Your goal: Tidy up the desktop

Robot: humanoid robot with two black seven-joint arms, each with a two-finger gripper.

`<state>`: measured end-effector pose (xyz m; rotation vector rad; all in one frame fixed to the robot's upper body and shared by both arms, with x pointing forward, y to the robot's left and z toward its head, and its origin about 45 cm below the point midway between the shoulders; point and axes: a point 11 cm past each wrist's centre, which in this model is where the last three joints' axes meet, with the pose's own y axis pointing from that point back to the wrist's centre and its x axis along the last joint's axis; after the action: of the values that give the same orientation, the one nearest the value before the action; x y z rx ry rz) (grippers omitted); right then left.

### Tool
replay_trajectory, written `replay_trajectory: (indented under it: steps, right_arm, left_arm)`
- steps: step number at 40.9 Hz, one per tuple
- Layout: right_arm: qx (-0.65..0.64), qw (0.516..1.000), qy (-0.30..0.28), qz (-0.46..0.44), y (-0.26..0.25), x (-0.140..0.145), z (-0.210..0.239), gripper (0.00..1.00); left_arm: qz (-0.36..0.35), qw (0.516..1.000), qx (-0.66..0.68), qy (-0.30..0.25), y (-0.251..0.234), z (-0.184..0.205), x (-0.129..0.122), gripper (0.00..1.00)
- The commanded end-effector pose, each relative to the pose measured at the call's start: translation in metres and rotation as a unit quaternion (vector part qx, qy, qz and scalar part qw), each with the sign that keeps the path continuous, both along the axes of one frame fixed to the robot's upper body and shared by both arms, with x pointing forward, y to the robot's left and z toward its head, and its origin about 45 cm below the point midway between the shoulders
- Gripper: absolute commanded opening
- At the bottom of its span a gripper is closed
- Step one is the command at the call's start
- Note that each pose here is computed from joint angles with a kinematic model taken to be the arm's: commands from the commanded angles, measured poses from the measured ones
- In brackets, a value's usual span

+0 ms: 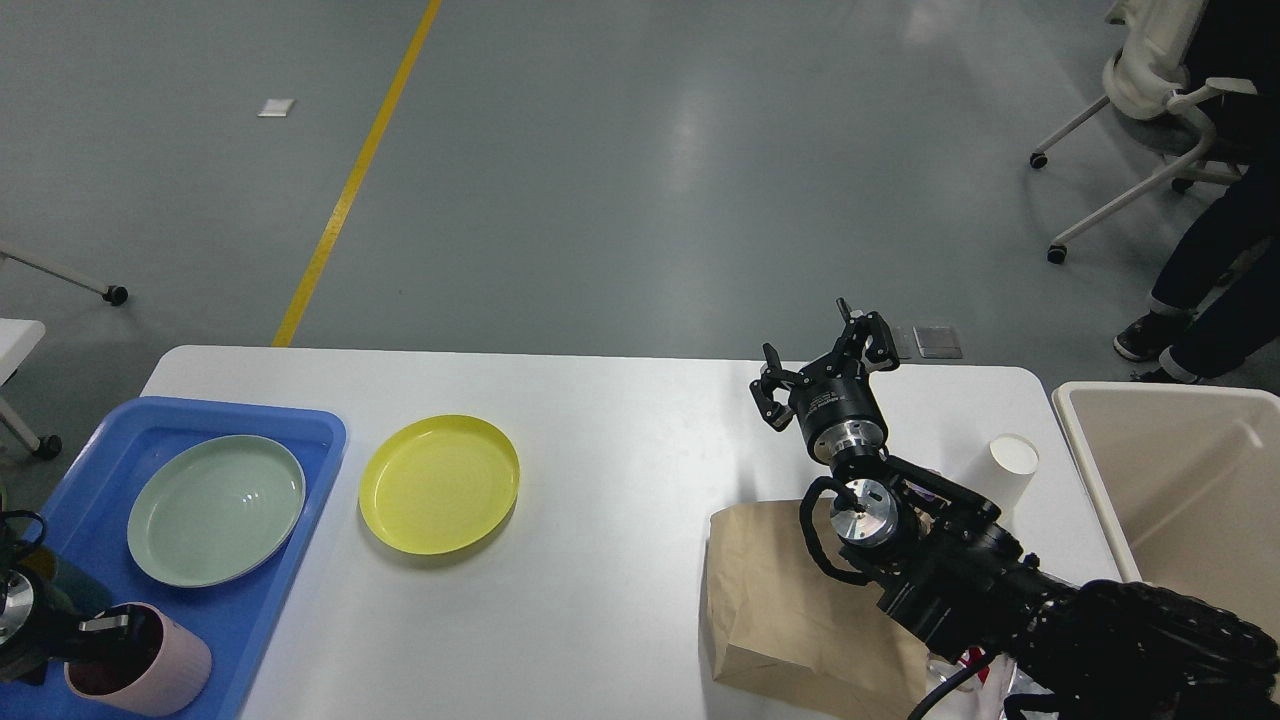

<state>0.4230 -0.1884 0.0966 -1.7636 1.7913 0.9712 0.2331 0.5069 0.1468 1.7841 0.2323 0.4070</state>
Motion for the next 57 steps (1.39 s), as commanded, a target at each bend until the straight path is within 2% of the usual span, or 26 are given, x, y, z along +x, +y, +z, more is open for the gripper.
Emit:
replay_trajectory:
  steps: [1, 6, 15, 30, 37, 42, 45, 49, 57]
  right_arm:
    - [0.000, 1.000, 0.000, 0.001, 0.001, 0.000, 0.000, 1.00]
    - [0.000, 1.000, 0.000, 0.001, 0.001, 0.000, 0.000, 1.00]
    - [0.000, 1.000, 0.000, 0.001, 0.001, 0.000, 0.000, 1.00]
    - [0.000, 1.000, 0.000, 0.001, 0.001, 0.000, 0.000, 1.00]
    - [0.000, 1.000, 0.000, 0.000, 0.000, 0.000, 0.000, 1.00]
    - [0.000, 1.000, 0.001, 0.001, 0.000, 0.000, 0.000, 1.00]
    - [0.000, 1.000, 0.000, 0.000, 0.000, 0.000, 0.000, 1.00]
    - [0.000, 1.000, 0.000, 0.000, 0.000, 0.000, 0.000, 1.00]
    - [0.000, 1.000, 0.000, 0.000, 0.000, 0.000, 0.000, 1.00]
  left_arm:
    - [0.030, 0.999, -0.022, 0.002, 0.002, 0.023, 0.010, 1.00]
    - [0.070, 0.996, -0.057, 0.016, 0.002, 0.046, 0.015, 1.00]
    - [0.089, 0.986, -0.142, -0.003, -0.018, 0.086, 0.048, 1.00]
    - [0.188, 0.946, -0.245, -0.101, -0.042, 0.103, 0.078, 1.00]
    - [0.219, 0.922, -0.297, -0.121, -0.067, 0.078, 0.086, 1.00]
    - [0.219, 0.925, -0.276, -0.140, -0.074, 0.056, 0.089, 0.99]
    - [0.215, 0.934, -0.235, -0.163, -0.085, 0.019, 0.087, 0.99]
    - [0.210, 0.937, -0.205, -0.191, -0.096, -0.008, 0.083, 0.99]
    - [0.266, 0.909, -0.223, -0.228, -0.119, -0.027, 0.088, 0.99]
